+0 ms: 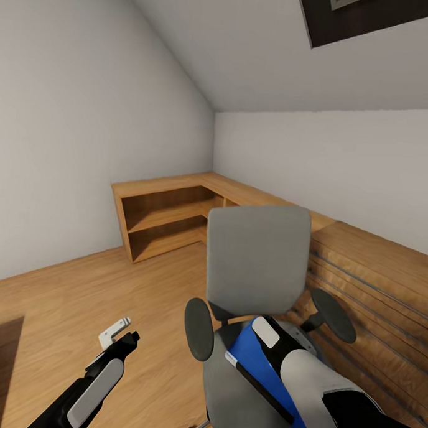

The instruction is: In the bedroom, organize the workspace by keeping the computer under the desk, ensuring the monitor is on the desk, placing the keyboard on the desk next to the monitor, placing the mouse on the desk next to the keyboard, moving the folder from the swivel chair onto the desk next to the mouse, stacking the notebook on top of the folder with the pen on top of the notebook, and positioning the swivel chair next to the desk.

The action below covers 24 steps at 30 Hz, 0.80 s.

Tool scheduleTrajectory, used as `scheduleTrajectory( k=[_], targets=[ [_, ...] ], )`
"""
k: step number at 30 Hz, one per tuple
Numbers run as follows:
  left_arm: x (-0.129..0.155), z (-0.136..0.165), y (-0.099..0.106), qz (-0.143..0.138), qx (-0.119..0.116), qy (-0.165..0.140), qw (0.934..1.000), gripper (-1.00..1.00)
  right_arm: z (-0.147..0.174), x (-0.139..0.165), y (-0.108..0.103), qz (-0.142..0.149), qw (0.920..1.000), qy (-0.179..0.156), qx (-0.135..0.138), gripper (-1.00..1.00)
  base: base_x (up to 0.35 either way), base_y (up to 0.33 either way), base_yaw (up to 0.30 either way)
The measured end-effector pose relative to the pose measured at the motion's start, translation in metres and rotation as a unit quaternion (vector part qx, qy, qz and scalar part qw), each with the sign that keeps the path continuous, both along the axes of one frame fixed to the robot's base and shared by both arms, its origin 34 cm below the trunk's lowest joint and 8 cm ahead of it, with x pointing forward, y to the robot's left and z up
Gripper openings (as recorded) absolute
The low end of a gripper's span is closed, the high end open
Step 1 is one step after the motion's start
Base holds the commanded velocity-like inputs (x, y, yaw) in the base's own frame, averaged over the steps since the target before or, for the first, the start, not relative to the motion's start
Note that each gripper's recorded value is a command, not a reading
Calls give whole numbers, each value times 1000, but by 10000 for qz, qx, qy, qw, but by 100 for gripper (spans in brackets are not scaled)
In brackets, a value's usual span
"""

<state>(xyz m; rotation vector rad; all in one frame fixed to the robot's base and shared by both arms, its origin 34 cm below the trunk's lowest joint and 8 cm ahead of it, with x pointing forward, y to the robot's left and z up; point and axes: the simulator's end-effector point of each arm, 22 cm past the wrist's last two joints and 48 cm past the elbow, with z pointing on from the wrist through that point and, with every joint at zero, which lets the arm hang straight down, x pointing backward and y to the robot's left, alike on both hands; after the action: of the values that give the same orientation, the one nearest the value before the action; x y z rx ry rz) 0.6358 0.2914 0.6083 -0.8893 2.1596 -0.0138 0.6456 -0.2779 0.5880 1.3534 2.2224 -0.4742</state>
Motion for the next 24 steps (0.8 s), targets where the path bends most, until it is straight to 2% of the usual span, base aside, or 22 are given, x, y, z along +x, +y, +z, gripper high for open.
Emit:
scheduleTrajectory(
  k=[4, 8, 24],
  targets=[
    [1, 7, 1, 8, 3, 12, 10000, 100, 8, 1, 0, 0, 10000, 0, 0, -100, 0, 0, 0],
    [1, 14, 2, 12, 9, 23, 10000, 100, 15, 2, 0, -1, 10000, 5, -4, -100, -168, 0, 0],
    [5, 44, 2, 13, 10, 27, 10000, 100, 45, 6, 1, 6, 10000, 3, 8, -100, -319, 0, 0]
  ],
)
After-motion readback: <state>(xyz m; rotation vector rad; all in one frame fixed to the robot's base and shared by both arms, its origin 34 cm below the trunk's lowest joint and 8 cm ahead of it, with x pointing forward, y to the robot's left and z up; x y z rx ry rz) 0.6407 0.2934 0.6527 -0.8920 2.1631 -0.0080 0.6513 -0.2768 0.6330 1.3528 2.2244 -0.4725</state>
